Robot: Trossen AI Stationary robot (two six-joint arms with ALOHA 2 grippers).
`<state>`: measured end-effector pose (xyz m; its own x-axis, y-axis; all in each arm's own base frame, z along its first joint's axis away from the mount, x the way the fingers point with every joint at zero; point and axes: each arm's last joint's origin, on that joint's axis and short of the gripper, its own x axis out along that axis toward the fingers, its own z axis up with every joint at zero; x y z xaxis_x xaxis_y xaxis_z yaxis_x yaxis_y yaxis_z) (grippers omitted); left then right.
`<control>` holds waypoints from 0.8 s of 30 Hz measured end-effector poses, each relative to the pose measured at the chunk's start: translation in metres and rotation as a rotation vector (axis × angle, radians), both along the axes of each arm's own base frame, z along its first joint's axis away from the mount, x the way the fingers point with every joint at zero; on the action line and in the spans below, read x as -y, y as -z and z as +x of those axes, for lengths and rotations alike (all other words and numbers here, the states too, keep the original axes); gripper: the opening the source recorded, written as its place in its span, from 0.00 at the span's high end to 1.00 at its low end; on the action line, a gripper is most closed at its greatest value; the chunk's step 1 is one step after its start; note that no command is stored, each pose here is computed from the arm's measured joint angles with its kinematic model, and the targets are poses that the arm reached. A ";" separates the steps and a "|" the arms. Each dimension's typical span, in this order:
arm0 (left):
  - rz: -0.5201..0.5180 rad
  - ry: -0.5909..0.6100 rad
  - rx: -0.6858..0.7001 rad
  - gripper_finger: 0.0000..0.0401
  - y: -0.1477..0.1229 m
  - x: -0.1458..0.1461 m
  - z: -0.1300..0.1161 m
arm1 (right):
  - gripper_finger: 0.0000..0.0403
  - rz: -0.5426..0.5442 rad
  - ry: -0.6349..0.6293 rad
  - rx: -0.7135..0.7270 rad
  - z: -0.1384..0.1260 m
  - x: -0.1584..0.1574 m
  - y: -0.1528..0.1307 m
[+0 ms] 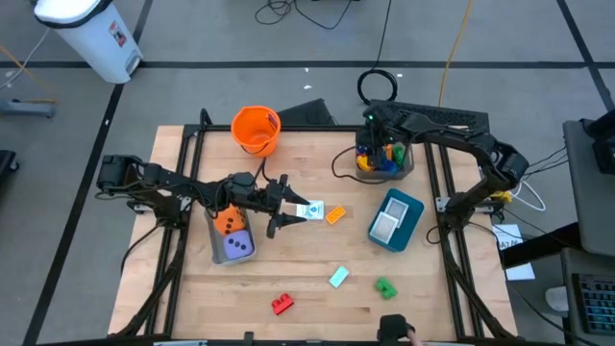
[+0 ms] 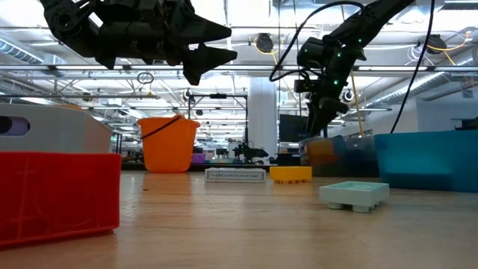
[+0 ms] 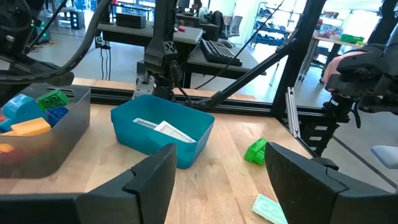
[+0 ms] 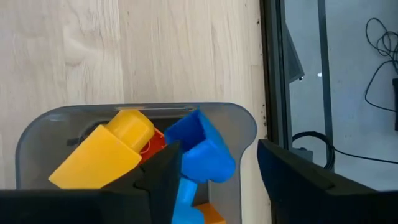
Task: Pick & Place Toys
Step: Put the yellow game piece into the black bin
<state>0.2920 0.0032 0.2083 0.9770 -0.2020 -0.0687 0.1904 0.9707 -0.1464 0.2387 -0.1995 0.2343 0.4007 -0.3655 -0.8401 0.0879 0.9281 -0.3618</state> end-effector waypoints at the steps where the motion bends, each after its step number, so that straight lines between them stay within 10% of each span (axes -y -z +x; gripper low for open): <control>1: 0.000 0.000 0.000 0.37 0.000 0.000 0.000 | 0.49 -0.001 0.002 -0.002 0.000 0.000 0.000; 16: 0.246 -0.219 0.058 0.37 -0.010 -0.020 0.005 | 0.47 -0.149 -0.114 0.229 0.010 -0.064 -0.061; 24: 0.244 -0.315 0.085 0.37 -0.022 -0.042 0.007 | 0.48 0.033 -0.102 0.483 0.013 -0.115 -0.088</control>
<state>0.2995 0.0453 0.2299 0.9928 0.1199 0.0058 -0.1199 0.9878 0.0989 0.2519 -0.0841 0.3223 0.7794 -0.2804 -0.5603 0.1466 0.9510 -0.2721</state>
